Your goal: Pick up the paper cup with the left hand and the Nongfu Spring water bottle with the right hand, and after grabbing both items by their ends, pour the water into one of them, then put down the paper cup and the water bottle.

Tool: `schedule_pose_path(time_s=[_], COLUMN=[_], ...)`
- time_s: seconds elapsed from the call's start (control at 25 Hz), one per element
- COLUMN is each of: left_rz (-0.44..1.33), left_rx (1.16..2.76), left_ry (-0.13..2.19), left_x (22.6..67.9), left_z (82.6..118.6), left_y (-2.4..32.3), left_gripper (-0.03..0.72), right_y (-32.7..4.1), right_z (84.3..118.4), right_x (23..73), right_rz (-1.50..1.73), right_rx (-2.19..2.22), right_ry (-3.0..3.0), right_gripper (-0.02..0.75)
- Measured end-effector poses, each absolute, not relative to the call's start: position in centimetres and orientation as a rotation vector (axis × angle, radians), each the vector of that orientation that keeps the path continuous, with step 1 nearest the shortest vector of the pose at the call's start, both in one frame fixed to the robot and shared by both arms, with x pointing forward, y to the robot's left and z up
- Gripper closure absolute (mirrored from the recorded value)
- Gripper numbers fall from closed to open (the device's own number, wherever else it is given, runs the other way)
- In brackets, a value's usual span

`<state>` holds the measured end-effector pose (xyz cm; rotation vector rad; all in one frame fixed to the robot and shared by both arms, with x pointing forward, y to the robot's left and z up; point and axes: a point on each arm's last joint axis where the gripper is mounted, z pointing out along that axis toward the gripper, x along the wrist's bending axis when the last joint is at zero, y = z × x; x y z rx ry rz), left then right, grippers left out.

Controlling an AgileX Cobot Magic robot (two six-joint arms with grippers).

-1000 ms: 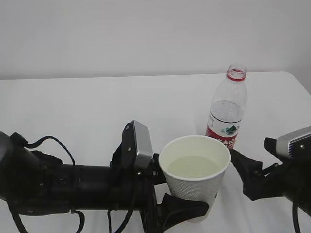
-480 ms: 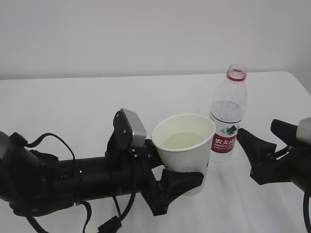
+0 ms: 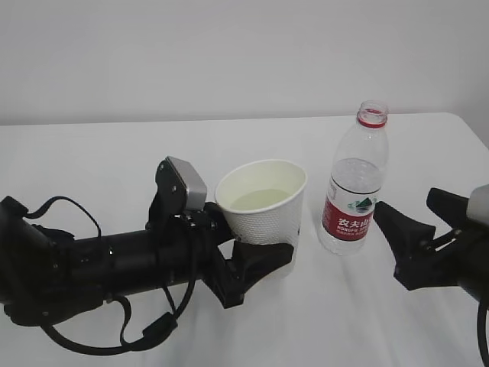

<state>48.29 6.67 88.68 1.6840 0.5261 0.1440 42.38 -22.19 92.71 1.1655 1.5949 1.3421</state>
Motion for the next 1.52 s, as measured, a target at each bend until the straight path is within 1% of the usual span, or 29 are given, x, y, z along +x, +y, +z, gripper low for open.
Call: schedule_pose_path(time_s=[0.52,0.88,1.04,1.28,1.52], left_rz=[0.263,0.357,0.411,0.482,0.549], left_rx=[1.663,1.633,1.648,1.634,1.595], left_ry=[0.611,0.706,0.73,0.838,0.915], left_x=[51.3,53.5,53.6,53.6,54.0], left_z=[88.7,88.7,88.2,87.6,87.6], left_y=[10.3,13.9,15.3,17.2,18.0], left_gripper=[0.186,0.186,0.186,0.186,0.186], right_y=[-22.3,-22.5,-22.5,-22.7,-22.8], right_z=[92.7,92.7,92.7,92.7,92.7], right_x=[42.4,42.5,42.5,42.5,42.6], right_rz=[1.335,1.321,1.316,1.307,1.302], right_rx=[1.18,1.186,1.193,1.206,1.216], right_ry=[1.582,1.572,1.565,1.551,1.542], right_gripper=[0.146,0.147,0.147,0.148,0.148])
